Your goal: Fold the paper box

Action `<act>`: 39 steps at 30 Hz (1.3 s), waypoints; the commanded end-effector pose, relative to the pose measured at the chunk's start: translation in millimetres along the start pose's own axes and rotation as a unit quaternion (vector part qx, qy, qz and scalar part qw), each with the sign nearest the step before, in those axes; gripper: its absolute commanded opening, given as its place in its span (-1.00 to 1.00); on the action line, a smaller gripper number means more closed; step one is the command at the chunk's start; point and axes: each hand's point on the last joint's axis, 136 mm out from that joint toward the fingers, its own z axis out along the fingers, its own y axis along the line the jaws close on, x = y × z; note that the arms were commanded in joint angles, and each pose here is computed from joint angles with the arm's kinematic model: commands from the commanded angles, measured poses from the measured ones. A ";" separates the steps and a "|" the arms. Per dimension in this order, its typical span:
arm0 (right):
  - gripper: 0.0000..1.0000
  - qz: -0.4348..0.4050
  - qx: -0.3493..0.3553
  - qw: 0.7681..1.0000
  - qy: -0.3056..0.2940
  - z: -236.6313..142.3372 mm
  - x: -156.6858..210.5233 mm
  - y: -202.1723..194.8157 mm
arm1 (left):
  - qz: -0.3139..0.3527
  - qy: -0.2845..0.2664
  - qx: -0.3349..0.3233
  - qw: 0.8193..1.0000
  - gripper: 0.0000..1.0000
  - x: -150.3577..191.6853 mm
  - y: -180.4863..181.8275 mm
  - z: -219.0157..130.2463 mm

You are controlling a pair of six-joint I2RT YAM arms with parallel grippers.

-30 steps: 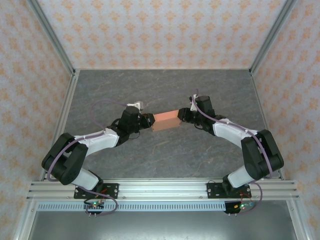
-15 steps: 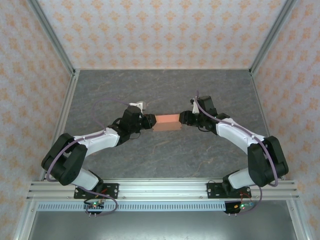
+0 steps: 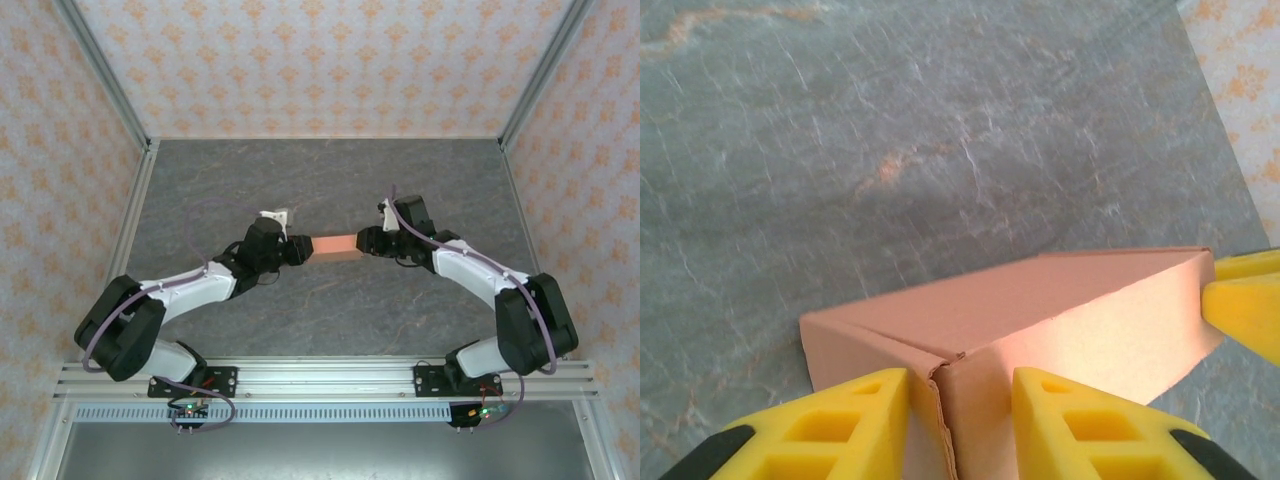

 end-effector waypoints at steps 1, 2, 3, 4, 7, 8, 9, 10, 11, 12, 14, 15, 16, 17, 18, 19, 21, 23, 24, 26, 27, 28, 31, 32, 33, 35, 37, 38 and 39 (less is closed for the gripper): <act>-0.32 0.003 -0.013 0.999 0.029 1.3 26.4 -3.3 | 0.016 0.039 -0.025 0.999 -0.33 30.5 13.0 -7.8; -0.34 0.004 -0.014 0.999 0.030 0.9 29.9 -4.5 | 0.016 0.039 -0.025 0.999 -0.32 32.8 13.0 -9.4; -0.36 0.008 -0.013 0.999 0.030 0.7 34.1 -6.8 | 0.014 0.039 -0.026 0.999 -0.32 35.7 13.3 -11.3; -0.37 0.010 -0.015 0.999 0.027 0.9 37.5 -8.0 | 0.013 0.039 -0.024 0.999 -0.32 38.9 13.1 -13.0; -0.40 0.019 -0.014 1.000 0.018 2.1 44.2 -11.9 | 0.012 0.040 -0.029 0.999 -0.31 45.6 16.5 -15.5; -0.41 0.021 -0.014 1.000 0.017 3.4 46.3 -12.3 | 0.011 0.041 -0.032 0.999 -0.30 47.5 18.6 -15.6; -0.42 0.024 -0.013 0.999 0.016 6.0 48.7 -12.4 | 0.009 0.041 -0.036 0.998 -0.30 49.4 21.3 -15.1; -0.42 0.025 -0.014 0.999 0.016 8.2 50.5 -12.3 | 0.006 0.040 -0.038 0.998 -0.30 51.0 23.2 -14.5; -0.42 0.024 -0.013 0.999 0.018 10.5 52.1 -12.6 | 0.005 0.040 -0.040 0.998 -0.30 52.1 25.1 -13.6; -0.43 0.025 -0.010 0.999 0.020 12.8 53.4 -13.0 | 0.006 0.041 -0.043 0.998 -0.30 52.9 26.7 -12.9; -0.43 0.024 -0.006 0.999 0.021 13.2 52.7 -12.5 | 0.006 0.040 -0.047 0.998 -0.29 52.2 27.8 -12.6; -0.43 0.023 0.000 1.000 0.015 11.3 50.1 -13.0 | 0.007 0.037 -0.046 0.998 -0.27 50.6 27.0 -13.5; -0.39 0.022 0.006 1.000 0.005 7.3 46.1 -13.2 | 0.008 0.033 -0.048 0.998 -0.23 48.6 27.0 -14.8; -0.35 0.020 0.013 1.000 -0.007 3.6 41.5 -13.7 | 0.010 0.030 -0.048 0.998 -0.17 46.2 26.3 -16.2; -0.30 0.022 0.021 0.999 -0.020 -0.5 36.2 -14.2 | 0.014 0.026 -0.047 0.998 -0.10 42.9 24.7 -17.8; -0.24 0.028 0.032 0.998 -0.037 -4.0 30.3 -16.4 | 0.015 0.021 -0.047 0.999 -0.04 37.7 22.8 -19.7; -0.16 0.049 0.040 0.996 -0.062 -6.3 18.5 -20.2 | 0.010 0.009 -0.044 0.999 0.07 25.3 21.1 -19.7; -0.11 0.066 0.035 0.995 -0.066 -1.9 11.3 -20.5 | 0.001 0.016 -0.042 0.999 0.13 15.9 22.6 -12.3; -0.10 0.070 0.034 0.995 -0.065 1.6 8.1 -20.1 | -0.006 0.024 -0.040 0.999 0.15 11.6 23.8 -6.7; -0.10 0.075 0.034 0.995 -0.059 9.1 4.1 -21.3 | -0.013 0.039 -0.045 0.998 0.16 8.7 29.4 5.4; -0.09 0.075 0.034 0.995 -0.058 13.1 2.0 -21.9 | -0.015 0.044 -0.047 0.998 0.17 7.6 31.6 11.4; -0.10 0.076 0.034 0.995 -0.053 17.7 2.1 -22.5 | -0.018 0.051 -0.049 0.997 0.17 8.2 34.3 17.8; -0.11 0.078 0.023 0.995 -0.050 27.0 -3.3 -20.2 | -0.028 0.065 -0.039 0.997 0.17 9.0 32.8 35.2; -0.12 0.081 0.019 0.995 -0.049 29.5 -4.9 -18.9 | -0.030 0.067 -0.037 0.997 0.16 8.7 32.1 39.4; -0.13 0.080 0.017 0.995 -0.049 31.7 -6.9 -17.8 | -0.033 0.070 -0.031 0.997 0.13 8.6 30.3 43.9; -0.15 0.083 0.016 0.995 -0.048 35.9 -9.5 -18.0 | -0.036 0.070 -0.026 0.997 0.07 7.1 28.1 50.0; -0.17 0.081 0.020 0.995 -0.051 38.9 -13.5 -18.8 | -0.035 0.070 -0.027 0.997 0.03 4.6 27.8 53.8; -0.17 0.079 0.023 0.995 -0.052 40.1 -15.5 -19.8 | -0.034 0.068 -0.031 0.997 0.01 2.0 29.3 55.5; -0.17 0.078 0.027 0.995 -0.051 42.6 -17.2 -20.8 | -0.036 0.067 -0.037 0.996 -0.01 0.8 32.3 57.2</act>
